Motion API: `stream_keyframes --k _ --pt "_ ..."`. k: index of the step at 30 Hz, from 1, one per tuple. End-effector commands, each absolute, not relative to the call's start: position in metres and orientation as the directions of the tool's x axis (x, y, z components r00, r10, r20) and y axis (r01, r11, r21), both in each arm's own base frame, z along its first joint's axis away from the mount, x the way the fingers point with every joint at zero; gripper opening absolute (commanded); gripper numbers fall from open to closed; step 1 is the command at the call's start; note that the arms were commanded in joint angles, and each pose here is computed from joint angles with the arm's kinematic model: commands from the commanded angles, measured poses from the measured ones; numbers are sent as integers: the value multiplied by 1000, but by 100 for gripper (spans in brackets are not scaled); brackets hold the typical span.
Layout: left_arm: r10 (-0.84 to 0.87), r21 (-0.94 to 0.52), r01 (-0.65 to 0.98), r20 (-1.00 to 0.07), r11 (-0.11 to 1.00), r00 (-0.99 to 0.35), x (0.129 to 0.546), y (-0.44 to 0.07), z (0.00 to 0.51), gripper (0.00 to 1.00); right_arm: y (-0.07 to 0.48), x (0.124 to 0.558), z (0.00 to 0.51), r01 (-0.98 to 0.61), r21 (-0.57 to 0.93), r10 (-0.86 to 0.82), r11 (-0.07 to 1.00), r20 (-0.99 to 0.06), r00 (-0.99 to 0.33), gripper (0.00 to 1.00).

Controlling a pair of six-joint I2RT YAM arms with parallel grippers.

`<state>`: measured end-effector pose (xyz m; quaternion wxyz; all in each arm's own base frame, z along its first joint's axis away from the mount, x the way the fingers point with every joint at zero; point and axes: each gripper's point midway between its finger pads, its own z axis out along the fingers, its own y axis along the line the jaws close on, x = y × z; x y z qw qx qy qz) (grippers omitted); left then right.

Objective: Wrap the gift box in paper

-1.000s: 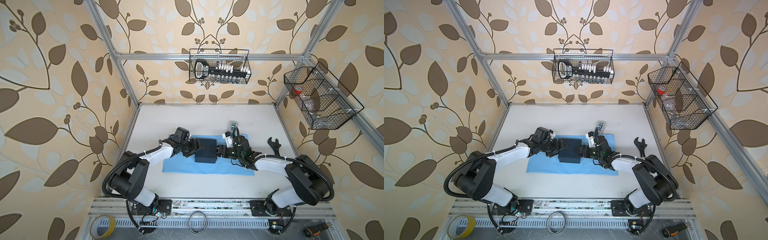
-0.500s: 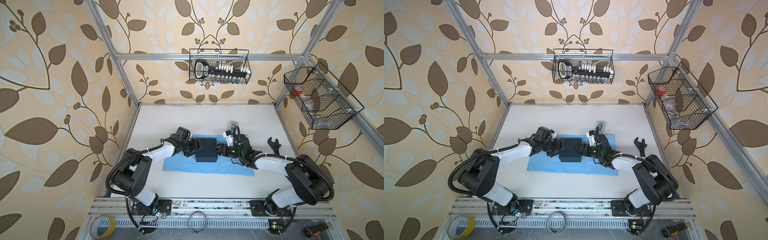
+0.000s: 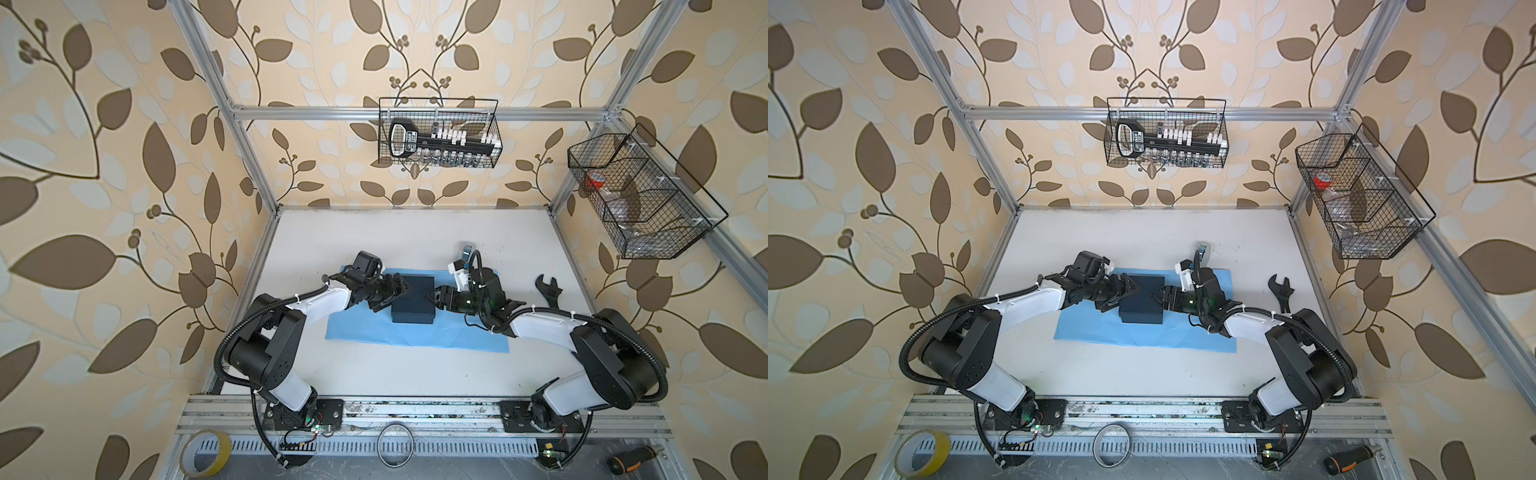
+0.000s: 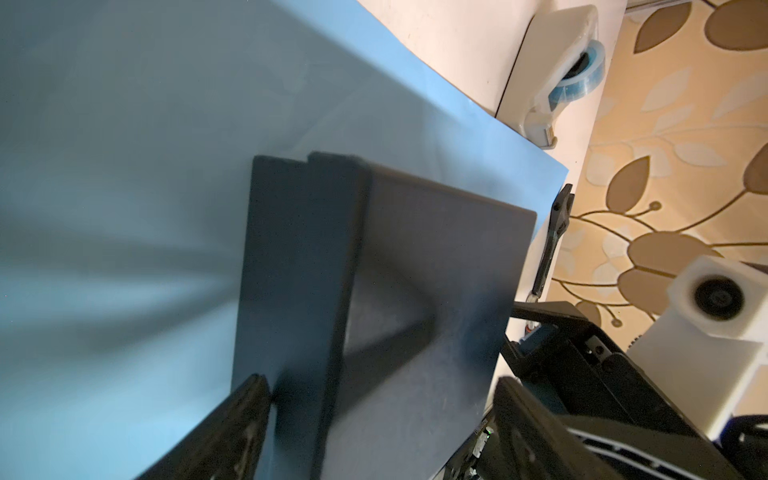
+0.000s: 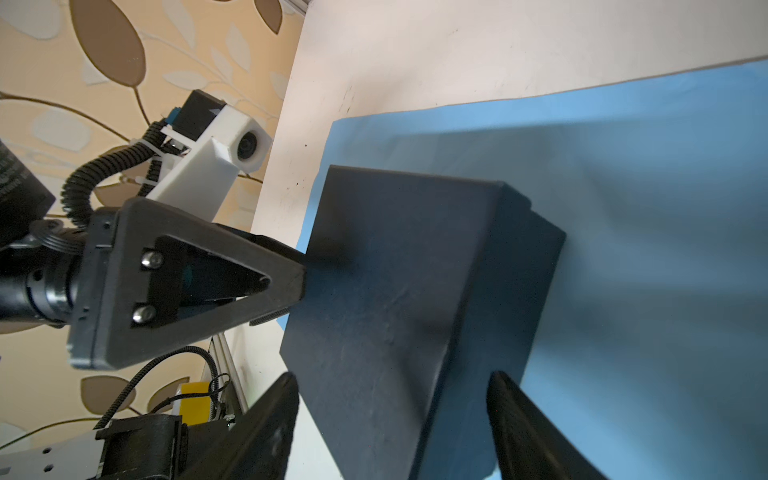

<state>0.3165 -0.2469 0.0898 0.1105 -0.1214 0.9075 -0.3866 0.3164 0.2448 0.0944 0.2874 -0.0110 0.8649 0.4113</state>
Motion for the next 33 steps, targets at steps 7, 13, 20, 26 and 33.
stream_keyframes --k 7,13,20,26,33 --pt "-337 -675 -85 -252 733 -907 328 -218 120 97 183 324 98 -186 609 259 771 -566 -782 83" --pt "-471 -694 -228 -180 683 -864 342 -177 97 82 141 337 79 -38 559 344 828 -561 -753 84" --pt "-503 -636 -305 -153 709 -850 352 -159 62 68 139 344 54 9 564 360 826 -515 -778 75" --pt "-557 -583 -399 -113 708 -823 335 -131 26 64 148 332 34 12 574 340 819 -468 -816 73" --pt "-615 -544 -479 -88 688 -783 302 -96 0 63 174 320 25 -20 602 305 799 -433 -848 71"
